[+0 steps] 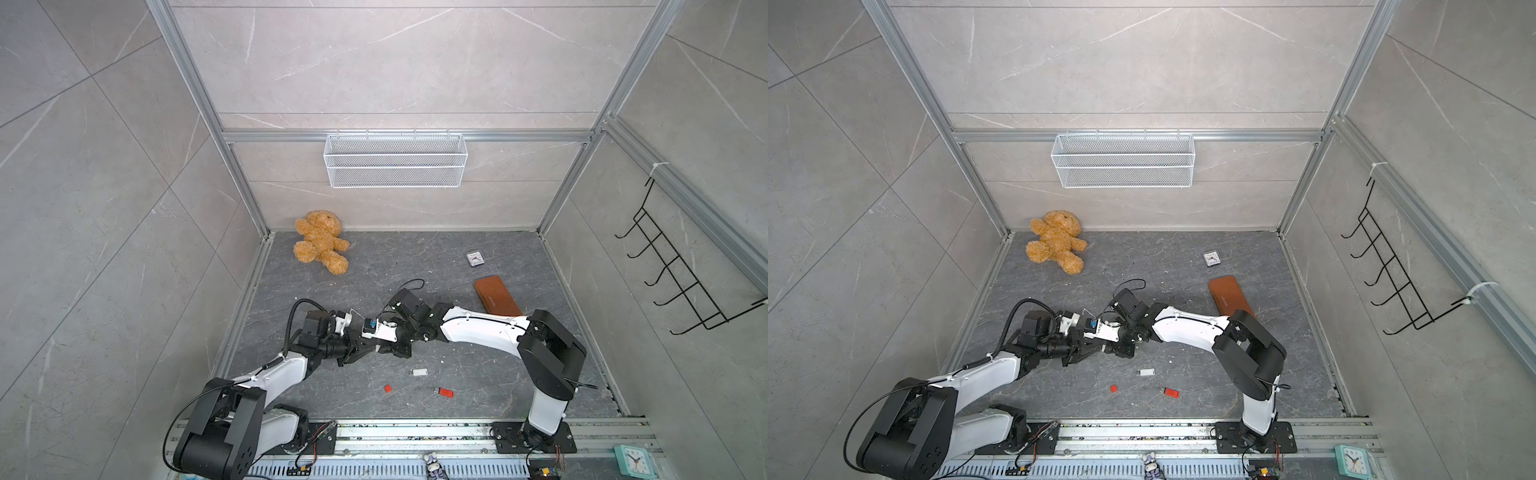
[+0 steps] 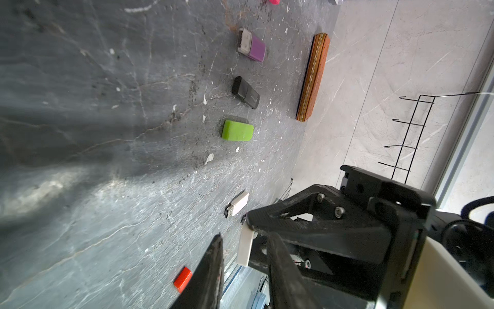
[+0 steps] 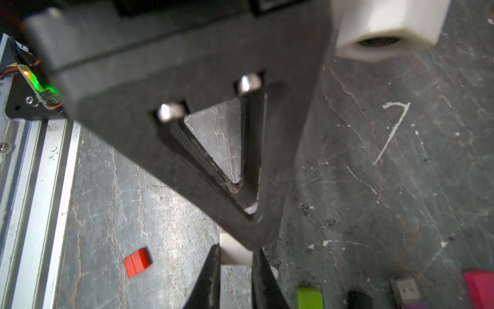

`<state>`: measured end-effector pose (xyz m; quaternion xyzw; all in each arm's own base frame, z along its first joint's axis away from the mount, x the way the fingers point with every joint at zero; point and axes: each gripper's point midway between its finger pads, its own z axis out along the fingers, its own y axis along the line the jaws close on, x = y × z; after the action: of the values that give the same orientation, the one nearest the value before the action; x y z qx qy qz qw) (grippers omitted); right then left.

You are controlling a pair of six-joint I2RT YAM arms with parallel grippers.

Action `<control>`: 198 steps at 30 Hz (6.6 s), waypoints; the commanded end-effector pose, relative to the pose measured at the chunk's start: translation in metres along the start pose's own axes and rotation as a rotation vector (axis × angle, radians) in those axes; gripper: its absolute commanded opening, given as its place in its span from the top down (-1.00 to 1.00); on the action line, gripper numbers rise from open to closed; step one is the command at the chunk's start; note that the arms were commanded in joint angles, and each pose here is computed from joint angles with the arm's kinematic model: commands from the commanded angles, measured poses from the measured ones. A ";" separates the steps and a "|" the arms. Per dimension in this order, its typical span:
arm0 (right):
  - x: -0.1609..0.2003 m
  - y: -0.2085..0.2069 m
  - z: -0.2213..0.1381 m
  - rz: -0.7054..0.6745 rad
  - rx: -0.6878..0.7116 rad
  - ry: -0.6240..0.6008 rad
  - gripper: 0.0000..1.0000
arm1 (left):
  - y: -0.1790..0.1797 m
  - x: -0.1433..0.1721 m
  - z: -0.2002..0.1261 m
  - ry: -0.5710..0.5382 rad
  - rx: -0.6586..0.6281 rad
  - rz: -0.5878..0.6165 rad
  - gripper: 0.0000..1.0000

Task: Close the usb drive cover
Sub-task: Pick up the cover from the center of the board, then pick up the USB drive from the center of the board, then close the cover of the USB drive.

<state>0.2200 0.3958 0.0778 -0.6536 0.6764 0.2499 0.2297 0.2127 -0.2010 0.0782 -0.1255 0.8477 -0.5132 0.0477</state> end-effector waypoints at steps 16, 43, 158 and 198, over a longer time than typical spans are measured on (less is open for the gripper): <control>-0.019 -0.004 -0.008 0.032 -0.025 -0.059 0.63 | -0.015 0.001 0.009 0.032 0.030 0.041 0.65; 0.092 0.028 -0.052 -0.061 -0.008 0.350 0.18 | -0.008 -0.002 0.011 0.013 -0.008 0.057 0.87; 0.033 0.018 -0.036 0.162 0.064 -0.046 0.63 | -0.036 0.022 0.022 0.127 0.076 0.147 0.88; -0.062 -0.021 -0.058 0.020 0.166 -0.297 0.66 | -0.032 0.033 0.035 0.186 0.058 0.126 0.88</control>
<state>0.2172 0.3478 0.0801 -0.5976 0.7388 0.2250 0.2155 0.2099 -0.2407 0.0874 -0.0510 0.8459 -0.5293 0.0411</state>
